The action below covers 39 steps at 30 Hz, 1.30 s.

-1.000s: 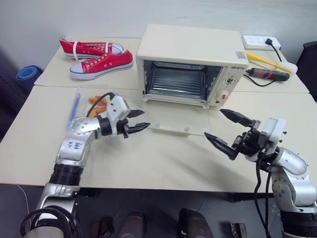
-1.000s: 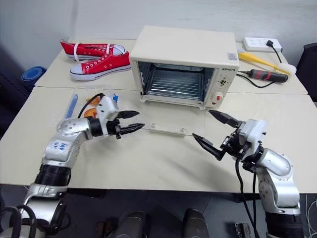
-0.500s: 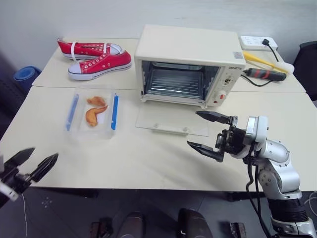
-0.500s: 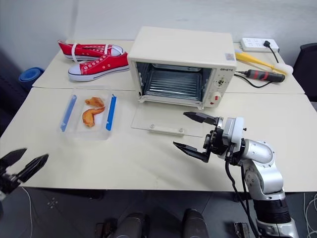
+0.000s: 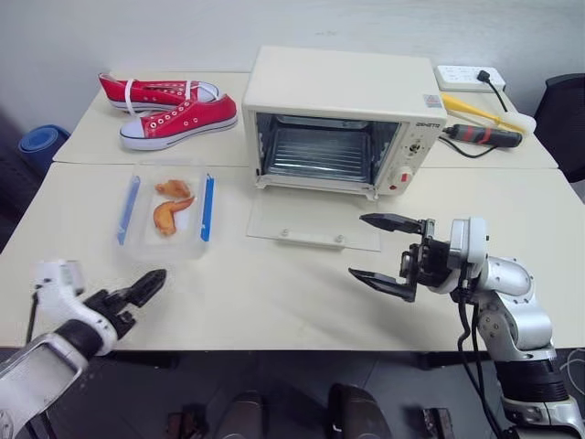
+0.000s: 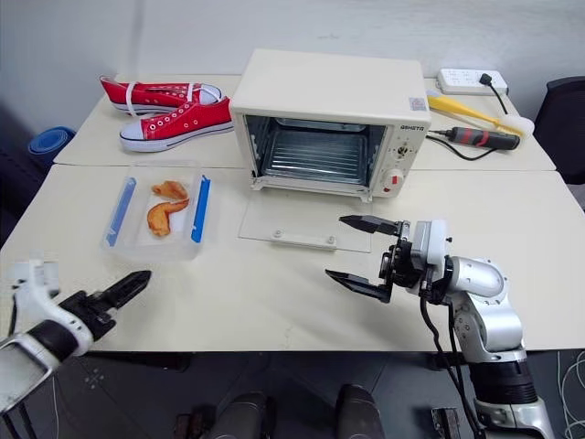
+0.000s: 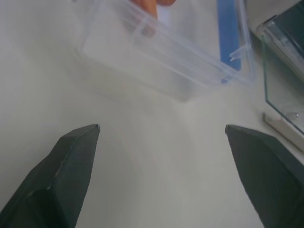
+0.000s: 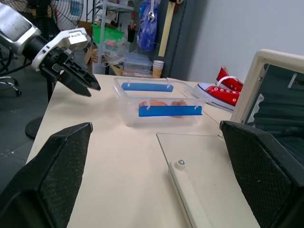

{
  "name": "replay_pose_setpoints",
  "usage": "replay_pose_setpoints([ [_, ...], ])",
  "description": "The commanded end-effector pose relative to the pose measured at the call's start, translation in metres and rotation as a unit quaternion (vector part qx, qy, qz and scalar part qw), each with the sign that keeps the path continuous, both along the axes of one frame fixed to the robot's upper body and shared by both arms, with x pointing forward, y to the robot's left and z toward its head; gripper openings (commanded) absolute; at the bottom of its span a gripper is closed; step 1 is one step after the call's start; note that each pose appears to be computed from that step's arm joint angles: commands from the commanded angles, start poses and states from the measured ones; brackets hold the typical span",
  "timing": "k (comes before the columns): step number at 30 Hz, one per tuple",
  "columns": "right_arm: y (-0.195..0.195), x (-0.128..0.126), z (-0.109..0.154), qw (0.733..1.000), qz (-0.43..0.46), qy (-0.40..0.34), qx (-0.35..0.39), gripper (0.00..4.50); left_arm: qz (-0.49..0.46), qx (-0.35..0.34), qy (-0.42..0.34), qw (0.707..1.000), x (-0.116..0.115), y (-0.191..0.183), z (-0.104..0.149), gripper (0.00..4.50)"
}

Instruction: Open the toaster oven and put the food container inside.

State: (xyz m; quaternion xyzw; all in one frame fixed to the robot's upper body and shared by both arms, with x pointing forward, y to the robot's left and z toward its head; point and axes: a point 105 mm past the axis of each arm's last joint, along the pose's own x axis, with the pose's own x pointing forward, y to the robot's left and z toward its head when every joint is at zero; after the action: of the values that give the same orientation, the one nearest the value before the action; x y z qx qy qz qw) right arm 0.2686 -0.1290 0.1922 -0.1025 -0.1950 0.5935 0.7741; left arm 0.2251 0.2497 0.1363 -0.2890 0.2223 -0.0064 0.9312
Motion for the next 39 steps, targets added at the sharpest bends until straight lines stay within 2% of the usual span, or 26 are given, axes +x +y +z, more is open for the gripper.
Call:
replay_pose_setpoints([
  [1, -0.002, -0.003, 0.008, 1.000, 0.004, -0.026, -0.004, 4.50, 0.038, -0.036, 0.029, 0.998, 0.020, -0.006, 0.012, 4.49],
  [3, -0.003, -0.005, 0.005, 1.000, 0.005, -0.024, -0.008, 4.50, 0.051, -0.062, 0.004, 0.997, 0.037, -0.014, 0.025, 4.49],
  [8, -0.005, -0.008, 0.001, 1.000, 0.001, -0.023, -0.014, 4.50, 0.084, -0.084, -0.003, 0.993, 0.056, -0.019, 0.040, 4.49],
  [13, -0.003, -0.009, 0.001, 1.000, -0.009, -0.020, -0.011, 4.50, 0.146, -0.139, 0.041, 0.979, 0.070, -0.021, 0.033, 4.49],
  [20, -0.004, -0.009, 0.000, 1.000, -0.023, -0.019, -0.003, 4.50, 0.159, -0.131, 0.064, 0.976, 0.089, -0.018, 0.030, 4.49],
  [24, -0.006, -0.011, -0.002, 0.999, -0.028, -0.019, 0.001, 4.50, 0.185, -0.107, 0.074, 0.974, 0.089, 0.001, 0.024, 3.66],
  [34, -0.009, -0.014, -0.007, 0.999, -0.034, -0.018, 0.005, 4.50, 0.239, -0.048, 0.063, 0.968, 0.085, 0.048, 0.032, 0.64],
  [36, -0.009, -0.014, -0.008, 0.999, -0.035, -0.018, 0.005, 4.50, 0.246, -0.034, 0.057, 0.967, 0.085, 0.055, 0.035, 0.28],
  [39, -0.009, -0.014, -0.009, 0.999, -0.037, -0.017, 0.004, 4.50, 0.246, 0.003, 0.034, 0.969, 0.087, 0.068, 0.046, 0.15],
])
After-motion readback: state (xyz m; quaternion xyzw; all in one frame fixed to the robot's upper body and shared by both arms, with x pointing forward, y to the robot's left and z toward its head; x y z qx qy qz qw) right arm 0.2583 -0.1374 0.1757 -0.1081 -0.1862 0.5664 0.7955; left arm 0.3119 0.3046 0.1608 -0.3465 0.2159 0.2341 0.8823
